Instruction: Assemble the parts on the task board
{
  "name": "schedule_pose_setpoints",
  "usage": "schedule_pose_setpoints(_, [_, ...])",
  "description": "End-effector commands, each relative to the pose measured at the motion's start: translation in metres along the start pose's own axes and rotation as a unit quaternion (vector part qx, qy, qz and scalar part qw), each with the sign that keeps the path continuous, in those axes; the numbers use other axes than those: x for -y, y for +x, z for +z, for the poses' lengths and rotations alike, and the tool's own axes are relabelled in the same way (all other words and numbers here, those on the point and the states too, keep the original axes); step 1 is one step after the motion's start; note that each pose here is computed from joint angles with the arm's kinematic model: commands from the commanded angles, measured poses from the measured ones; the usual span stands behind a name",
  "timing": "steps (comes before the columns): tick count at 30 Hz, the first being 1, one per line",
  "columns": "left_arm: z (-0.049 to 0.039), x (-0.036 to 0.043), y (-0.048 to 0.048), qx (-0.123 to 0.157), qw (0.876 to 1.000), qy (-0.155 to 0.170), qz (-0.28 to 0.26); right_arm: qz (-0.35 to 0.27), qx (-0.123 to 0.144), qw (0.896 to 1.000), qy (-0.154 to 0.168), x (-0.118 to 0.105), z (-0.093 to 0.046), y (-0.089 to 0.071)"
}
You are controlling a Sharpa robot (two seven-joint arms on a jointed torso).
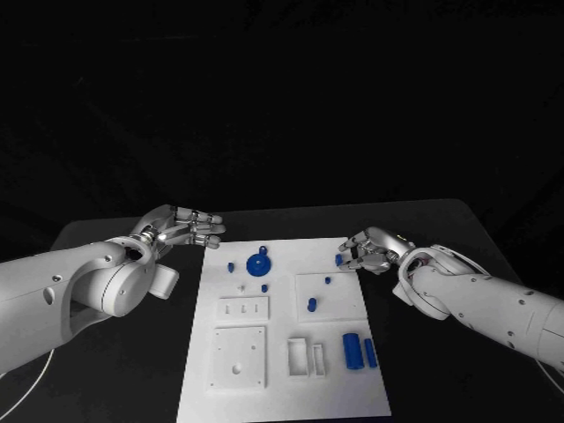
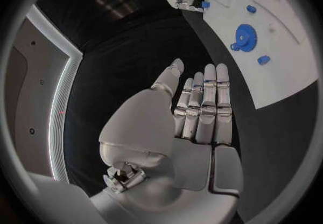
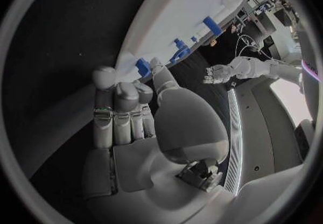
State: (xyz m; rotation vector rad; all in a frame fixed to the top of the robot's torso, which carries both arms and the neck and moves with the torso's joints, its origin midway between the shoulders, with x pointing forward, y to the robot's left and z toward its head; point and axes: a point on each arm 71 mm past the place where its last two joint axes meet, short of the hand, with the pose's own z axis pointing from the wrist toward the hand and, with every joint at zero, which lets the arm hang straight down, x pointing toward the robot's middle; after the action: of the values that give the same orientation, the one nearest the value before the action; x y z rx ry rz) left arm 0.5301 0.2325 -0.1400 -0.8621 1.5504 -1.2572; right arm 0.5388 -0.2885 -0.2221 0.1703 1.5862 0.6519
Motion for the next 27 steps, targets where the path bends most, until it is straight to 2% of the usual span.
schedule_pose_setpoints(1, [0.0002,0.0011,0.0021,-0.009,1.0,0.004,-0.002,0.006,0.011,1.0,0.01,0.001,0.001,0.0])
schedule_pose_setpoints(27, [0.0007,0.0006,0.0026,-0.012,1.0,0.001,-0.002,0.015,-0.008,1.0,0.017,0.002,0.002,0.012])
